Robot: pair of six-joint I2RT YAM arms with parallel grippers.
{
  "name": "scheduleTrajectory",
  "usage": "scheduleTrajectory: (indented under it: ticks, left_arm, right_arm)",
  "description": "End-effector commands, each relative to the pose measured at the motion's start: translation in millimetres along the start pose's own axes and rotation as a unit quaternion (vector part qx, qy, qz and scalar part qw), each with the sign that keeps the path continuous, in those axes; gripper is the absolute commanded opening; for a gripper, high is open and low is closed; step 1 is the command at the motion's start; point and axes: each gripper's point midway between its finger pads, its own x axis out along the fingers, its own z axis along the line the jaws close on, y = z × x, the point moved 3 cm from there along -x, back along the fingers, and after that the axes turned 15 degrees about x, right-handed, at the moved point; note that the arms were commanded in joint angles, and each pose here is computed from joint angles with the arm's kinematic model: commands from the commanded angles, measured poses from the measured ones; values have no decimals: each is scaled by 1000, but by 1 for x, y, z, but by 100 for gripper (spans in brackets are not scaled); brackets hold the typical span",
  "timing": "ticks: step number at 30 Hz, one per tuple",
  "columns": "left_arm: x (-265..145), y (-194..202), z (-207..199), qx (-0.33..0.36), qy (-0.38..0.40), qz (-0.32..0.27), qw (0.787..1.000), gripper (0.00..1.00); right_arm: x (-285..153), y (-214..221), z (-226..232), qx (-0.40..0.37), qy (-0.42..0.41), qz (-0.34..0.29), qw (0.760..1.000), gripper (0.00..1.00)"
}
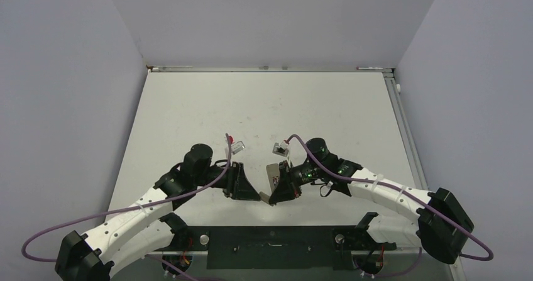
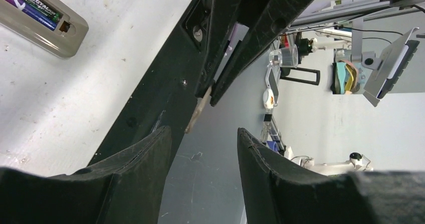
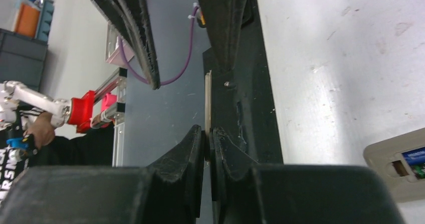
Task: Load the batteries into the remote control
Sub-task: Turn over the battery cover.
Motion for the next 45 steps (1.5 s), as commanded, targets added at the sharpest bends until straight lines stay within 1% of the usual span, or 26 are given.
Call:
scheduleTrajectory:
  ticks: [1, 4, 10, 22, 24, 28, 31, 33, 36, 39, 41, 44, 45]
  left_arm:
    - [0, -12, -9, 39, 0, -15, 999, 47]
    - [1, -9, -12, 40, 9, -11, 999, 47]
    - [4, -8, -16, 36, 33, -15, 999, 43]
    - [4, -9, -25, 42, 61, -21, 997, 27]
    - [4, -8, -25, 41, 63, -19, 997, 23]
    - [5, -7, -25, 41, 65, -18, 997, 7]
    - [5, -6, -24, 39, 63, -18, 997, 0]
    - [5, -6, -23, 37, 61, -19, 997, 0]
    - [5, -7, -23, 37, 60, -23, 997, 0]
    - [5, -8, -22, 36, 57, -26, 997, 0]
    - [6, -7, -21, 35, 55, -27, 998, 0]
    - [7, -7, -19, 31, 53, -26, 998, 0]
    - [8, -7, -18, 29, 53, -26, 998, 0]
  right_arm:
    - [1, -1, 20, -22, -75, 5, 997, 9]
    - [1, -2, 25, -7, -95, 3, 995, 9]
    - [6, -4, 22, 5, -100, 0, 995, 9]
    - [6, -4, 22, 8, -105, -2, 994, 9]
    - [6, -5, 22, 7, -104, -3, 995, 9]
    - [5, -5, 23, 4, -102, -7, 995, 9]
    - [5, -5, 21, 2, -93, -9, 996, 13]
    - [4, -7, 19, -1, -78, -14, 997, 18]
    - [2, -10, 16, -7, -46, -24, 999, 29]
    - [-5, -14, 15, -26, -8, -42, 999, 35]
    - [-10, -19, 16, -40, 20, -58, 997, 38]
    - [-22, -26, 7, -49, 91, -88, 991, 39]
    - [-24, -29, 8, -57, 100, -96, 989, 39]
